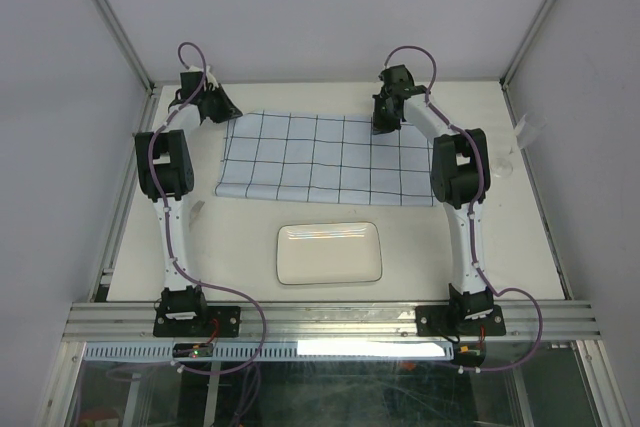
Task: Set the dinner table for one person
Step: Flatten out the napkin at the center of the board.
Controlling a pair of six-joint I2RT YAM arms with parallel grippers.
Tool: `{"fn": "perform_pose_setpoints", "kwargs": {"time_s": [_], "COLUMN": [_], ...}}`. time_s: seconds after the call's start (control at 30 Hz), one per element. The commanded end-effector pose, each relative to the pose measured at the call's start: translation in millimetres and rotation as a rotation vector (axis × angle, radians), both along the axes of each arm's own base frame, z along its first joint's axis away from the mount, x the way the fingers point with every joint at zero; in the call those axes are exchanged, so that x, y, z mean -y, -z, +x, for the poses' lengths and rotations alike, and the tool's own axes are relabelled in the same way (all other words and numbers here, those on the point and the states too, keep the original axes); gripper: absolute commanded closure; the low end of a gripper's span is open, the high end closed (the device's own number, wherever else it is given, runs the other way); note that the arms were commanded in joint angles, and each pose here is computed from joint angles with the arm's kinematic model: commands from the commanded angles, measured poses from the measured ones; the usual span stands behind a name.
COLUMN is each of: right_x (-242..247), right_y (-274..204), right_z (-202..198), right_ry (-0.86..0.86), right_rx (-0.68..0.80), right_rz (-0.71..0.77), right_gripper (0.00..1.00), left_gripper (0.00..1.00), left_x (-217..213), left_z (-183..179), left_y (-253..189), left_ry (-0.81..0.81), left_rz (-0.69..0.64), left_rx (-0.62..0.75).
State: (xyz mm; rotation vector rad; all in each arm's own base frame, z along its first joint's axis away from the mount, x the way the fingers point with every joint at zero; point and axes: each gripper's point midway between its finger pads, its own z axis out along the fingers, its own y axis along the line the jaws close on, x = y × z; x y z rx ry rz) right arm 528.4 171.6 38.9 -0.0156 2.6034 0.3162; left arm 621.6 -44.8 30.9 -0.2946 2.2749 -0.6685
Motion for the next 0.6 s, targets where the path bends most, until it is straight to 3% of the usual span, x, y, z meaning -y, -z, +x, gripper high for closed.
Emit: {"fn": "perform_pose_setpoints", "kwargs": {"time_s": [0.0,0.57], "right_x": [-2,2], "right_y": [-24,-18], "right_z": [15,11], "right_ry": [0.003,0.002], "right_rx": [0.077,0.067], "right_rz": [0.022,0.000], "right_gripper": [1.00,1.00], "left_gripper": [1.00,1.00], "left_x": [-6,-15], "left_z": [-23,-18], "left_y": [11,-54], "left_ry": [-0.019,-0.050], "left_rz": [0.068,0.112], "left_rx": [-0.102,0.000]}}
